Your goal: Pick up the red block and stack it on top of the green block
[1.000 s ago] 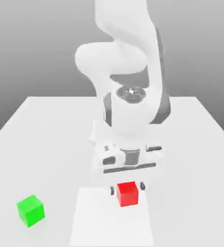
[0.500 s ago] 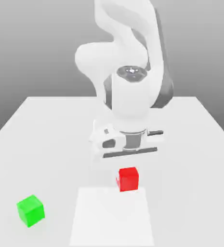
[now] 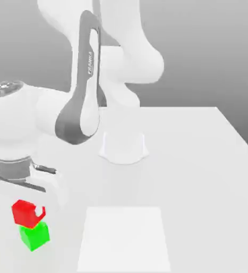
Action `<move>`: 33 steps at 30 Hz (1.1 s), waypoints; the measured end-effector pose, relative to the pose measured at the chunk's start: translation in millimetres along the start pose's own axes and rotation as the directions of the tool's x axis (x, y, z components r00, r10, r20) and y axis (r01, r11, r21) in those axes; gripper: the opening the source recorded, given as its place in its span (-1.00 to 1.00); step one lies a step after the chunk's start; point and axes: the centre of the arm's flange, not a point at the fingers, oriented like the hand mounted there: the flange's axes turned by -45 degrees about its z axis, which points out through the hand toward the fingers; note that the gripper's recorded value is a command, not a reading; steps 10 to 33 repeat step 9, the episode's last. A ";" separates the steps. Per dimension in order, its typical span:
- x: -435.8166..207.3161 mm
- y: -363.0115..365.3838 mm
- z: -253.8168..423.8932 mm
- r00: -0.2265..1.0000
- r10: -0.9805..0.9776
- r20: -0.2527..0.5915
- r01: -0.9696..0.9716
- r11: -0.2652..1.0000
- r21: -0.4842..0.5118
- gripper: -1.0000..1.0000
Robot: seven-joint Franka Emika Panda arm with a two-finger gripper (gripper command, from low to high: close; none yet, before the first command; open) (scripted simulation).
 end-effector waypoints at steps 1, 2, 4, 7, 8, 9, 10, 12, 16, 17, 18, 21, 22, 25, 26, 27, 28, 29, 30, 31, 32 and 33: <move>0.0 0.0 0.0 1.000 0.000 0.000 0.000 1.000 0.000 1.00; 0.0 0.0 0.0 1.000 0.000 0.000 0.000 1.000 0.000 1.00; -0.4 0.2 6.0 1.000 0.001 0.000 -0.001 1.000 0.000 1.00; 1.0 -0.1 -16.0 1.000 -0.001 -0.001 0.001 1.000 0.000 1.00; 1.1 -0.1 -27.4 1.000 -0.001 -0.001 0.001 1.000 0.000 1.00; 0.7 0.0 -39.3 1.000 0.000 -0.001 0.000 1.000 0.000 1.00; 0.7 0.0 -39.3 1.000 0.000 -0.001 0.000 1.000 0.000 1.00; 0.7 0.0 -39.3 1.000 0.000 -0.001 0.000 1.000 0.000 1.00; 0.7 0.0 -39.3 1.000 0.000 -0.001 0.000 1.000 0.000 1.00; 0.7 0.0 -39.3 1.000 0.000 -0.001 0.000 1.000 0.000 1.00; 0.7 0.0 -39.3 1.000 0.000 -0.001 0.000 1.000 0.000 1.00; 0.7 0.0 -39.3 1.000 0.000 -0.001 0.000 1.000 0.000 1.00; 0.7 0.0 -39.3 1.000 0.000 -0.001 0.000 1.000 0.000 1.00; 0.7 0.0 -39.3 1.000 0.000 -0.001 0.000 1.000 0.000 1.00; 0.7 0.0 -39.3 1.000 0.000 -0.001 0.000 1.000 0.000 1.00; 0.7 0.0 -39.3 1.000 0.000 -0.001 0.000 1.000 0.000 1.00; 0.7 0.0 -39.3 1.000 0.000 -0.001 0.000 1.000 0.000 1.00; 0.7 0.0 -39.3 1.000 0.000 -0.001 0.000 1.000 0.000 1.00; 0.7 0.0 -39.3 1.000 0.000 -0.001 0.000 1.000 0.000 1.00; 0.7 0.0 -39.3 1.000 0.000 -0.001 0.000 1.000 0.000 1.00; 0.7 0.0 -39.3 1.000 0.000 -0.001 0.000 1.000 0.000 1.00; 0.7 0.0 -39.3 1.000 0.000 -0.001 0.000 1.000 0.000 1.00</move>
